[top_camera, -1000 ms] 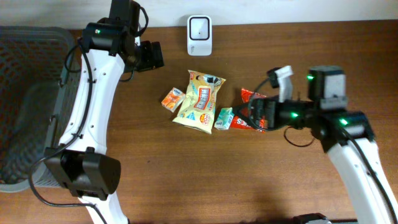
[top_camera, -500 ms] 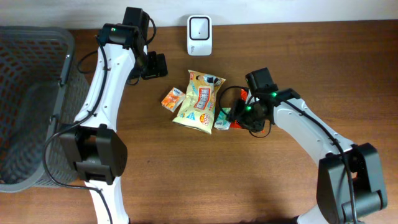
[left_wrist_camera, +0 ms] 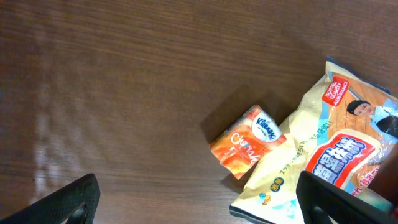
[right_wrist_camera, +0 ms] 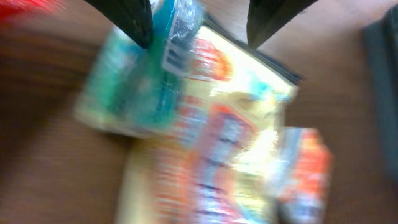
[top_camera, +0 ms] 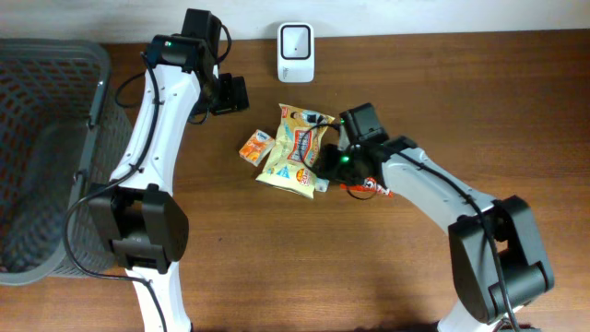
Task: Scan the item barcode
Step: 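Reach the right gripper to the green tissue pack and grasp it, then lift the green pack and bring it to the white scanner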
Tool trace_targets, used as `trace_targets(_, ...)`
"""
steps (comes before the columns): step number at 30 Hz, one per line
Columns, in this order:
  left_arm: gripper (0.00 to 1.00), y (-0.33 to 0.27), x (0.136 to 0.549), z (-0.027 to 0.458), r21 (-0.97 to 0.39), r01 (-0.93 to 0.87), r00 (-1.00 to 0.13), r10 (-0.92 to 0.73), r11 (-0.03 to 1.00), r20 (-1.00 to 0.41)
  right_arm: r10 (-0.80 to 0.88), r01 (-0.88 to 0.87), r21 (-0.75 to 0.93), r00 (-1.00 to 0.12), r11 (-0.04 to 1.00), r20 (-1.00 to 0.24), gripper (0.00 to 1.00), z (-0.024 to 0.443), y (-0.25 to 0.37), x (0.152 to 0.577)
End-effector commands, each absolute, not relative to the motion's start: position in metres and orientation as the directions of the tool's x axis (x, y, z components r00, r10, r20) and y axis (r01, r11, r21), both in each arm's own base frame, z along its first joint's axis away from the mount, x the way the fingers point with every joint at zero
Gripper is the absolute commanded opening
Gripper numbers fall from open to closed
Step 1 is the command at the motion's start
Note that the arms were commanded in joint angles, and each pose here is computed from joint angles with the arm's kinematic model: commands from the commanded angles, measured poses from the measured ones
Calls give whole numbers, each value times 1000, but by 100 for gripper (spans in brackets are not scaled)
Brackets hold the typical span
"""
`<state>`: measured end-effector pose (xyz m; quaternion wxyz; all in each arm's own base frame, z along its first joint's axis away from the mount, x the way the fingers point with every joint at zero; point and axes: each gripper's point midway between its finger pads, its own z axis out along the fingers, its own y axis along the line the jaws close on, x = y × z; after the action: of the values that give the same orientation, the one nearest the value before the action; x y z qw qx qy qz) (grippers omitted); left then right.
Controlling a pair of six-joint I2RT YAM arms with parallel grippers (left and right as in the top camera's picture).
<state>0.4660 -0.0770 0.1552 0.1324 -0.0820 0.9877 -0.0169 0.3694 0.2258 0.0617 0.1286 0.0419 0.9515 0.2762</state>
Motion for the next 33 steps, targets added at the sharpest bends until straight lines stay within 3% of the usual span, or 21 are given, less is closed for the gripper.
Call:
trace_targets(1,99,-76,468,152,-50,-170,-950,-177,984,-256,-14,-205,620,-954,757,-299,54,80,267,362)
trace_targets(4,99,-76,468,152,-50,-170,-950,-177,984,-256,-9,-201,610,-953,766,-303,56,90,255,368)
trace_targets(8,99,-76,468,152,-50,-170,-950,-177,984,-256,139,-25,575,-961,818,-239,55,96,184,387)
trace_targets(15,99,-76,468,152,-50,-170,-950,-177,984,-256,204,155,531,-978,833,-35,50,27,174,371)
trace_targets(16,99,-76,468,152,-50,-170,-950,-177,984,-256,208,171,519,-978,837,-14,43,19,172,369)
trace_targets(17,99,-76,468,152,-50,-170,-950,-177,984,-256,215,187,494,-977,849,-1,38,10,168,367)
trace_targets(21,99,-76,468,152,-50,-170,-950,-177,984,-256,256,224,364,-966,904,-41,40,3,136,369)
trace_targets(24,99,-76,468,152,-50,-170,-950,-177,984,-256,175,138,547,-984,826,-16,41,32,163,367)
trace_targets(33,99,-76,468,152,-50,-170,-950,-177,984,-256,118,56,608,-991,792,-63,48,50,200,368)
